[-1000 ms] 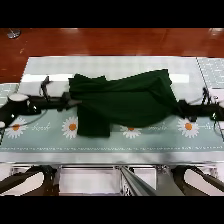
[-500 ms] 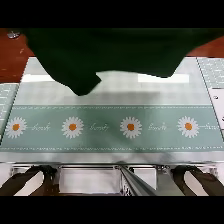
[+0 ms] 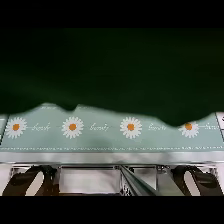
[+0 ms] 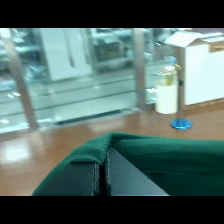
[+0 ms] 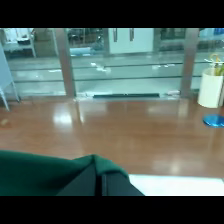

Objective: Fold the shirts.

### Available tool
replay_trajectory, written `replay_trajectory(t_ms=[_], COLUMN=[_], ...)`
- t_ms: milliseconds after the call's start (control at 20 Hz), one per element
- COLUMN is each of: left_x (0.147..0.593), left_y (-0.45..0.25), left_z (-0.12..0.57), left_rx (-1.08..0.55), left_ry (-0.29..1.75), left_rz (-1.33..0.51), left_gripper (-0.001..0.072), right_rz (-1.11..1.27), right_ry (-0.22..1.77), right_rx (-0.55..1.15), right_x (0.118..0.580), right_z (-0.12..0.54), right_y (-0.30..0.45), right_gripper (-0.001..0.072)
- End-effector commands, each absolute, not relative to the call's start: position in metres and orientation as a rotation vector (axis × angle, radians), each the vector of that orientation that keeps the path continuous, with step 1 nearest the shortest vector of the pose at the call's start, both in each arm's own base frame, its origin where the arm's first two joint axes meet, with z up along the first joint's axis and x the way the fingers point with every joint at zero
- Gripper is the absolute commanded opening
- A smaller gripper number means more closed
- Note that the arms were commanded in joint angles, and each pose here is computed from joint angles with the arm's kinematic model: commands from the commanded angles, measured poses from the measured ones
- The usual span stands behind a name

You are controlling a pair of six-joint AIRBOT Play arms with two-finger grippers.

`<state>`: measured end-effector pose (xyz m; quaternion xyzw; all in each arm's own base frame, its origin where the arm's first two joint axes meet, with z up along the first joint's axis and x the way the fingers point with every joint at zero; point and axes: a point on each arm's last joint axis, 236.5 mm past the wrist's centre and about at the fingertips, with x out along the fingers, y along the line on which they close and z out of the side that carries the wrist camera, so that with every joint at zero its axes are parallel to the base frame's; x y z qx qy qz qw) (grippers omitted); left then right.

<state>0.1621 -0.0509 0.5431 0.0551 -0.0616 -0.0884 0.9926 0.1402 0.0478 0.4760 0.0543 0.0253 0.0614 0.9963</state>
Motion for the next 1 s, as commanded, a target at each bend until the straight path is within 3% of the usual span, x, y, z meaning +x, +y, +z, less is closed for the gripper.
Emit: replay_trajectory(t_ms=[0, 150, 400, 750, 950], left_x=[0.154, 0.207, 0.300, 0.438, 0.489], left_y=[-0.035, -0.034, -0.034, -0.023, -0.029], left_z=[0.520, 0.446, 0.250, 0.095, 0.033], left_rx=[0.089, 0.025, -0.087, -0.250, -0.420], left_ry=[-0.055, 0.187, 0.689, 0.844, 0.866], left_rz=[-0.114, -0.139, -0.172, -0.116, -0.094], left_gripper=[0.0029, 0.0029, 0.0029, 0.0030, 0.0031], right_rz=[0.085, 0.108, 0.179, 0.184, 0.170], right_ry=[0.147, 0.327, 0.640, 0.865, 0.972], right_rx=[0.106, 0.142, 0.252, 0.456, 0.603], right_x=[0.129, 0.160, 0.254, 0.418, 0.486], right_z=[0.449, 0.399, 0.274, 0.115, 0.039], right_y=[0.042, 0.042, 0.044, 0.029, 0.026], right_gripper=[0.0028, 0.0028, 0.0028, 0.0028, 0.0028])
